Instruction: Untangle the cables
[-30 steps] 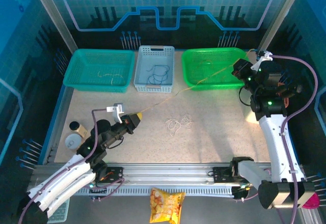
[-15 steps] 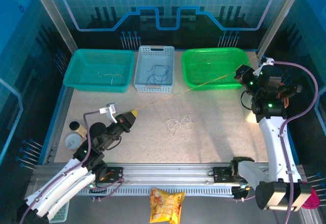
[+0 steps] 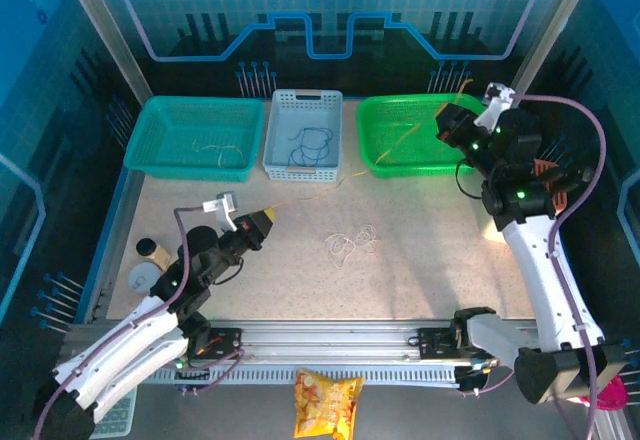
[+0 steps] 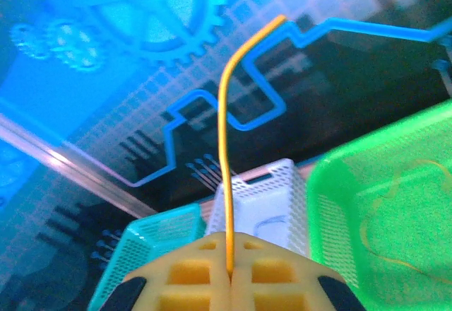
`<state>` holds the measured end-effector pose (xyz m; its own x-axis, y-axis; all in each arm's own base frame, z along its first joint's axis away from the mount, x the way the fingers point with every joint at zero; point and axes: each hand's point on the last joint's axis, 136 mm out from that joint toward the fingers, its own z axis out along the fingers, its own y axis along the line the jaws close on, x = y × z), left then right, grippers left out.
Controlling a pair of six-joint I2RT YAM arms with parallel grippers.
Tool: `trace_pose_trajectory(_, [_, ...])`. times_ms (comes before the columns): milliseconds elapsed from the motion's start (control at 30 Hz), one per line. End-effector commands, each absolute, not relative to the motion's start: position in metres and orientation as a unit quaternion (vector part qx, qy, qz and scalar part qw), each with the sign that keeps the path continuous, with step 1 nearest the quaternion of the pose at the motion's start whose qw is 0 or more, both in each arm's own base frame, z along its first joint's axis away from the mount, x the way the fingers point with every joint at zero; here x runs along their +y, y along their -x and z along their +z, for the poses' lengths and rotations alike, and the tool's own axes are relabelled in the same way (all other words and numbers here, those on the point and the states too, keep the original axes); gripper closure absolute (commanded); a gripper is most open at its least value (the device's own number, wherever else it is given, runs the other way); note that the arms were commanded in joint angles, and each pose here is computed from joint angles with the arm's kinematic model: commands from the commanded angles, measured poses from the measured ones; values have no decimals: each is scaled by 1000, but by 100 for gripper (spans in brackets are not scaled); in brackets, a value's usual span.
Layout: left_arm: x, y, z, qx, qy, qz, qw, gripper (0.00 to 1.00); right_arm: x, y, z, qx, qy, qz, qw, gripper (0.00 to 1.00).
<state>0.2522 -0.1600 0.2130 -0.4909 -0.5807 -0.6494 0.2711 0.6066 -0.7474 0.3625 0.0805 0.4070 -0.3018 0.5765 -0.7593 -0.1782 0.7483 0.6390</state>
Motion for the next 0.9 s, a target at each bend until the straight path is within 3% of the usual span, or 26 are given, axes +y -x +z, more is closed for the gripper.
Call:
trace_pose_trajectory(0, [-169,-257,247,720,79,-457,517,100,98,-371,442,713,-94,341,605,100])
trace_pose_trajectory(100, [-174,-261,252,718,74,-460,516,90,109,-385,454,704,-84,357,608,100])
trace_pose_trajectory(300, [-185,-264,261,720,48,-467,512,50,114,-413,487,677,-75,363,636,100])
trace_pose_trajectory(400, [-186,-265,264,719,45,-467,513,38,113,-427,507,663,-73,362,651,100])
trace_pose_trajectory(700, [-183,-265,266,721,46,-460,516,29,92,-471,549,639,-86,337,686,100])
trace_pose_trajectory(867, [-180,-263,269,721,50,-456,520,22,80,-504,529,646,-91,300,696,100])
